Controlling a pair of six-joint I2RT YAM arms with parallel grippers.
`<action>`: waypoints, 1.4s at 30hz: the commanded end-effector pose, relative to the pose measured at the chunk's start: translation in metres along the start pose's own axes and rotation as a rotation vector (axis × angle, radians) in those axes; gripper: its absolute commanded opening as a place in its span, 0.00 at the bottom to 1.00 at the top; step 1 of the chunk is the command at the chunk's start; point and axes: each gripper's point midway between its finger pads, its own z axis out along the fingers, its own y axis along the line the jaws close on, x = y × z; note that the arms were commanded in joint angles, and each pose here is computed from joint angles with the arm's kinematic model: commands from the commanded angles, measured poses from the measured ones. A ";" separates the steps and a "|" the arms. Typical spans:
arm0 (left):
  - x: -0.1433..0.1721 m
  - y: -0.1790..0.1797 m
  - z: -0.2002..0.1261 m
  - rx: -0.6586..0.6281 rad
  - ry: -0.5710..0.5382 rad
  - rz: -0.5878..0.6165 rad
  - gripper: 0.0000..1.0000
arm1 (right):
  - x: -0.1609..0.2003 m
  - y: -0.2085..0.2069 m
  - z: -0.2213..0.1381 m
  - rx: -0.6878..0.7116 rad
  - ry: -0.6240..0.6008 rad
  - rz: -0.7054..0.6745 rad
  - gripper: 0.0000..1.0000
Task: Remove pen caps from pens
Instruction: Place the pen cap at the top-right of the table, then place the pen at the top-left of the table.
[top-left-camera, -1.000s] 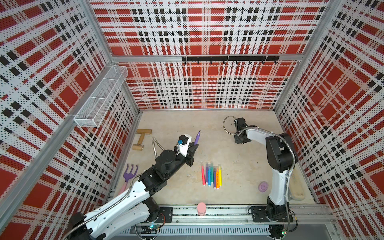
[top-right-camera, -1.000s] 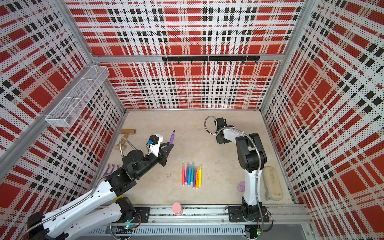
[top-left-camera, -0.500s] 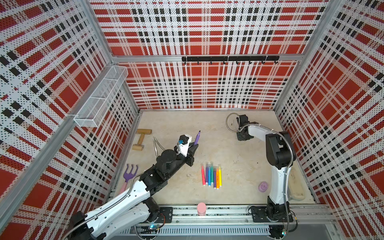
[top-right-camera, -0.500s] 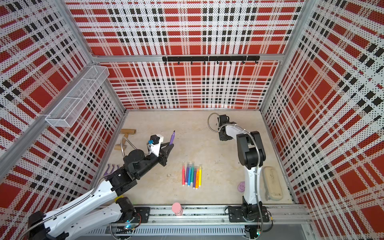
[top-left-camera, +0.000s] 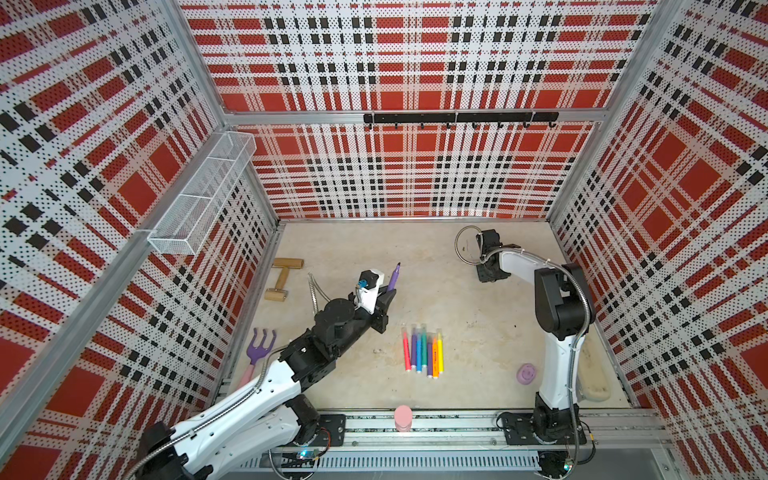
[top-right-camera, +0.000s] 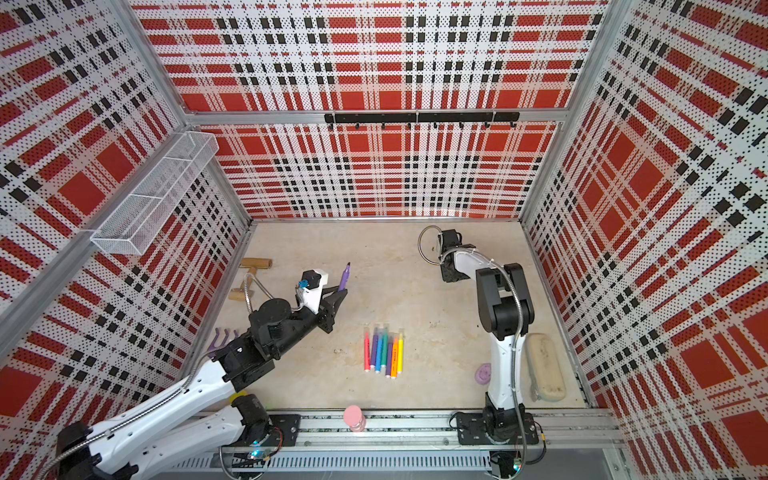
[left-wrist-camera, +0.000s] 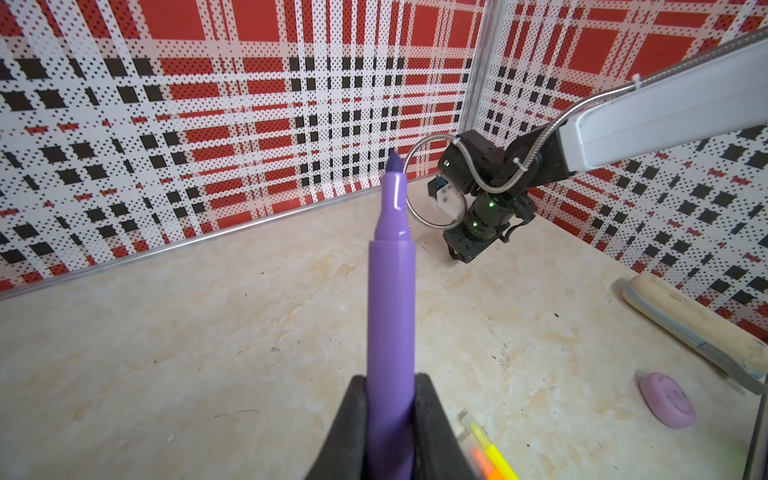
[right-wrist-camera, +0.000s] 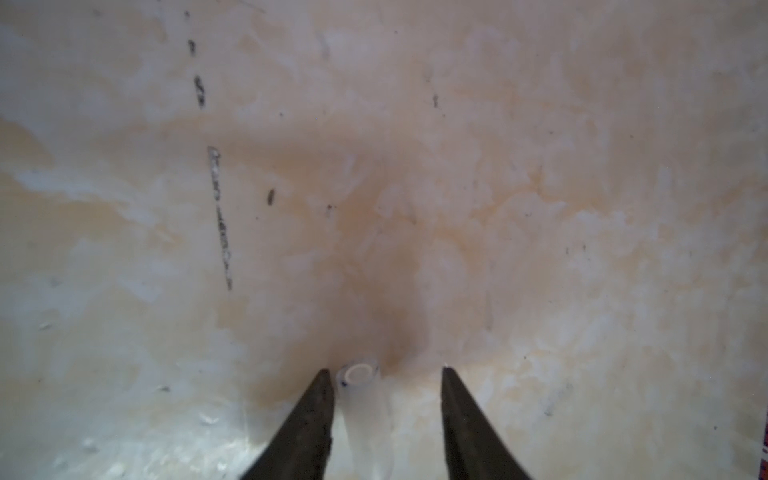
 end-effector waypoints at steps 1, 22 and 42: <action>-0.003 0.017 0.007 -0.070 0.041 -0.058 0.00 | 0.018 0.005 -0.008 -0.031 0.021 -0.025 0.61; 0.138 0.187 0.101 -0.430 0.658 -0.284 0.00 | -0.016 0.017 -0.193 -0.346 -0.455 0.101 0.93; 0.225 0.238 0.105 -0.527 0.911 -0.348 0.24 | 0.094 0.089 -0.187 -0.553 -0.370 0.074 0.94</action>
